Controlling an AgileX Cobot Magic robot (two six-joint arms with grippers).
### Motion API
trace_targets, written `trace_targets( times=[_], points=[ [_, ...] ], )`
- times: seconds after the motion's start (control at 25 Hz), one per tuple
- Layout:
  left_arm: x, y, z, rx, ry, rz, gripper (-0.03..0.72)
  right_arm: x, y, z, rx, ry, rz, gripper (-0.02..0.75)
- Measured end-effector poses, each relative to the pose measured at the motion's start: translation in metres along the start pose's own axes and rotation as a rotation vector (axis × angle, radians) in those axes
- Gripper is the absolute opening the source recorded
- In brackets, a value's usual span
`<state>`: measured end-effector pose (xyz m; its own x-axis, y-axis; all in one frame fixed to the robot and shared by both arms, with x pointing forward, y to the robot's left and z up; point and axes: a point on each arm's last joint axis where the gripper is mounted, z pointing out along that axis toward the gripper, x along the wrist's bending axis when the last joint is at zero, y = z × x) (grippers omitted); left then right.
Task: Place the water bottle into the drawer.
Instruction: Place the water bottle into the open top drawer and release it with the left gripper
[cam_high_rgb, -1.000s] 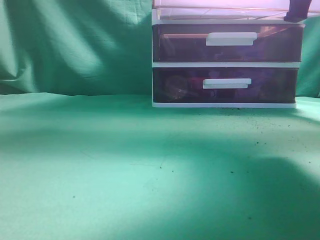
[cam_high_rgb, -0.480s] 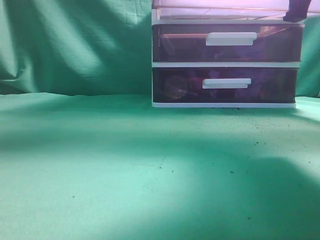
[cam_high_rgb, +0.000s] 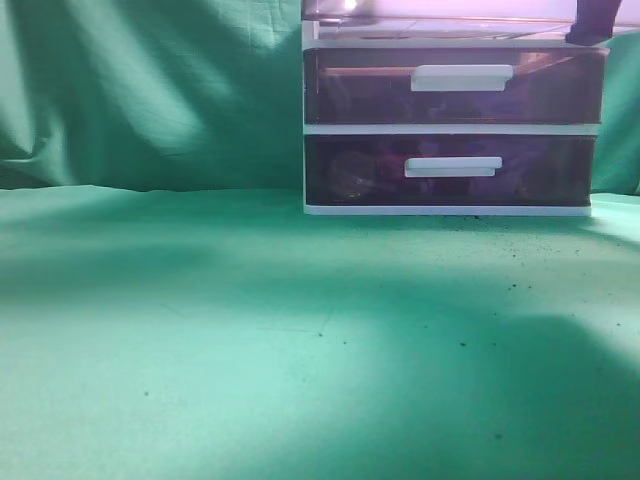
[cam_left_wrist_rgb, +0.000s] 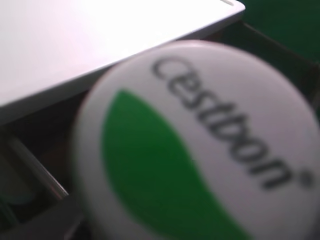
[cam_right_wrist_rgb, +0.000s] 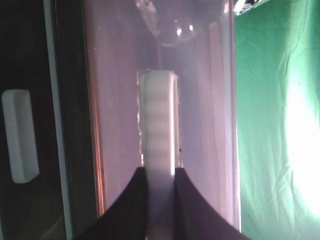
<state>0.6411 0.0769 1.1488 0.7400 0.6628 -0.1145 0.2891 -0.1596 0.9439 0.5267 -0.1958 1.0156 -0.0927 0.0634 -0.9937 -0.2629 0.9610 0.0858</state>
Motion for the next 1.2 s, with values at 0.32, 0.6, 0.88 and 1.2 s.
trace_targets(
  times=[0.32, 0.6, 0.88, 1.2],
  points=[
    [0.003, 0.000, 0.002, -0.022, 0.007, -0.046, 0.652, 0.000, 0.000, 0.000, 0.002, 0.003, 0.004, 0.095],
    [-0.002, 0.013, 0.003, -0.163, 0.012, -0.111, 0.641, 0.000, 0.000, 0.000, 0.002, 0.003, 0.015, 0.095],
    [-0.034, 0.001, 0.039, -0.229, -0.101, -0.168, 0.600, 0.000, -0.001, 0.000, 0.007, 0.003, 0.020, 0.095],
    [-0.074, -0.009, 0.096, -0.304, -0.163, -0.060, 0.600, 0.000, -0.002, 0.000, 0.018, 0.005, 0.033, 0.095]
  ],
)
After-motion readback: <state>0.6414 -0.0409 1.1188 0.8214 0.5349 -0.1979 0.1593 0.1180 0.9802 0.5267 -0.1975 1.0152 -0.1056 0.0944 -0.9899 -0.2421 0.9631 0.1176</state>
